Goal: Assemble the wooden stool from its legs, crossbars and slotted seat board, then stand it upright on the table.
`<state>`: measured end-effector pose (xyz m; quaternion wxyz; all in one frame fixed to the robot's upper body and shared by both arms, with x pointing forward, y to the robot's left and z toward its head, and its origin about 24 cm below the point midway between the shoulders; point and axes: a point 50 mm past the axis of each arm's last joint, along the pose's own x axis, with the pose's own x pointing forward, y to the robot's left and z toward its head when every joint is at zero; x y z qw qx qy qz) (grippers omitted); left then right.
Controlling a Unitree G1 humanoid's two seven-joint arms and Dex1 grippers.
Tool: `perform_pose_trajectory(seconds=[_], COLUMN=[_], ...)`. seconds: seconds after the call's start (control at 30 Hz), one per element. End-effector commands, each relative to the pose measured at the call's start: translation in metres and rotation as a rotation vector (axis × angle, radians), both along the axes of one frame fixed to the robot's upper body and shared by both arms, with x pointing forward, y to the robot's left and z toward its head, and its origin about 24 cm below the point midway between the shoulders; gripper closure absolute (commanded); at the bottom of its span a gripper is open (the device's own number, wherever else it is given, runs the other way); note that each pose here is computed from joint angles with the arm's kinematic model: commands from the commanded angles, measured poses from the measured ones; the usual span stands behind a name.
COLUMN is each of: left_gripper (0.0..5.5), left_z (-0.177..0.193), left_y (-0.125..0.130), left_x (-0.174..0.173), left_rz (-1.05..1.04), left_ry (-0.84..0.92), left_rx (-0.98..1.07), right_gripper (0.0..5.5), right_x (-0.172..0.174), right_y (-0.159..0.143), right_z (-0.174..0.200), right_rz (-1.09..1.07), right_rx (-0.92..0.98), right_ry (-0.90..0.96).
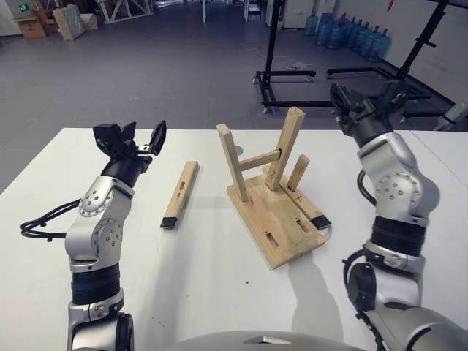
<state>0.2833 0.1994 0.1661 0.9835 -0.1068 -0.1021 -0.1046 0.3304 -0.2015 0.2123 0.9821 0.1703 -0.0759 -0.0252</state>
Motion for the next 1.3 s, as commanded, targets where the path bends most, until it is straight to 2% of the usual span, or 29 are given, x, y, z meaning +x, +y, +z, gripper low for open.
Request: perform_pose_trajectory(seconds=[0.03,0.23,0.9,1.17,1.3], left_gripper=[1.38,1.38,1.38,1.38,1.38], left_z=[-0.001,-0.003,-0.003,-0.005,-0.006], left_y=[-0.004,-0.006,-0.006,-0.005,-0.006], left_x=[0.0,0.001,0.0,-0.001,-0.001], left_rz=[-0.006,-0.011,-0.015,-0.015,-0.014], left_ry=[0.007,0.01,0.016,0.026,0.03], left_rx=[0.005,0.004,0.012,0.014,0.011], right_gripper=[2.45,2.45,2.45,2.45,2.45], right_x=[0.001,0.003,0.009,0.0,-0.007], right_y=[0.024,0.035,0.055,0.043,0.039], right_z=[-0.002,-0.008,-0.007,-0.062,-0.113], right_rz=[-0.135,-0.239,-0.316,-0.388,-0.385], right_rx=[-0.12,-0.14,-0.136,-0.159,-0.245], right_ry=[0.078,0.118,0.098,0.205,0.359])
